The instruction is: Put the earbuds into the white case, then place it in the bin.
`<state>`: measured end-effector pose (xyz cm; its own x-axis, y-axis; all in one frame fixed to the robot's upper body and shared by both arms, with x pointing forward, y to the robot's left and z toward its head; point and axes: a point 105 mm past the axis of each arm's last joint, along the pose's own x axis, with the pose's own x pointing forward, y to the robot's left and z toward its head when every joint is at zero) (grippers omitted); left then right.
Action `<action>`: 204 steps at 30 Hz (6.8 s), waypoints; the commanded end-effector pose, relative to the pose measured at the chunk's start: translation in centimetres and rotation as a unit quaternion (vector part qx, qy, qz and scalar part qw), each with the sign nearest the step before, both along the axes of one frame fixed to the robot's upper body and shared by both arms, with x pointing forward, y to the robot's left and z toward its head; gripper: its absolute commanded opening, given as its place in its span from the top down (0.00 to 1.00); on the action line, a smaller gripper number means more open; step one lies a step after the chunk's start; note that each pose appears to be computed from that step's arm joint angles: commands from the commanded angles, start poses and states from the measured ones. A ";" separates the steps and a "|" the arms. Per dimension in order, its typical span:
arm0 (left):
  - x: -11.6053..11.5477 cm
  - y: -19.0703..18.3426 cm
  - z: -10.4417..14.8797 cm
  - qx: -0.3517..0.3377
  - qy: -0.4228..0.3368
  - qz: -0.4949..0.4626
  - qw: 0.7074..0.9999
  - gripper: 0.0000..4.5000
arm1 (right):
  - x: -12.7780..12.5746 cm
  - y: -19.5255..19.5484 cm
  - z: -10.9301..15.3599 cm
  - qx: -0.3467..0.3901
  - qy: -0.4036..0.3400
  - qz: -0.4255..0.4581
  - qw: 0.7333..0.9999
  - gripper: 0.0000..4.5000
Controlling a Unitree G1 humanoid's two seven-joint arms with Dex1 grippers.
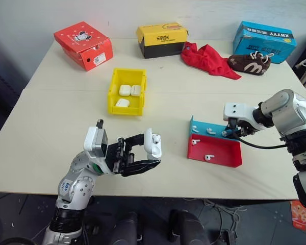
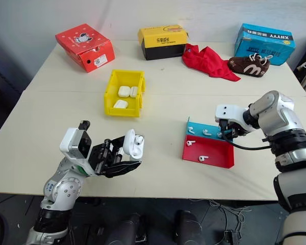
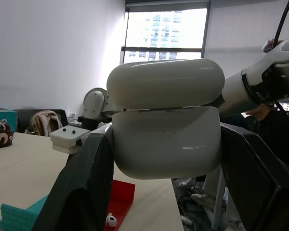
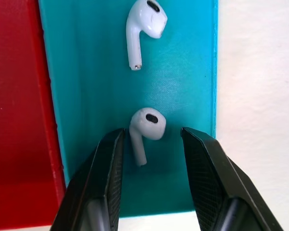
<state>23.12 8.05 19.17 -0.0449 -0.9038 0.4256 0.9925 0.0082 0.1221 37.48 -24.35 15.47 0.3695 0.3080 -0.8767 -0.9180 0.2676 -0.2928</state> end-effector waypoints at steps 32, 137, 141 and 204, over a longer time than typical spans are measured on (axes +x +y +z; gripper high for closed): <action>-0.6 0.2 0.2 -0.002 -0.017 -0.001 1.000 0.38 | 0.0 -0.2 -0.1 0.006 -0.006 0.001 1.000 0.89; 6.0 -4.3 -0.8 0.216 -0.107 0.154 0.958 0.38 | -9.8 11.6 5.3 0.395 -0.106 0.077 0.909 0.99; 6.0 -2.7 -0.2 0.199 -0.079 0.160 0.964 0.38 | -10.2 8.4 7.0 0.479 -0.190 0.033 0.856 0.96; 3.7 27.7 -1.6 0.398 -0.015 0.506 0.765 0.01 | -13.3 -7.8 4.6 0.307 -0.272 0.031 0.911 0.00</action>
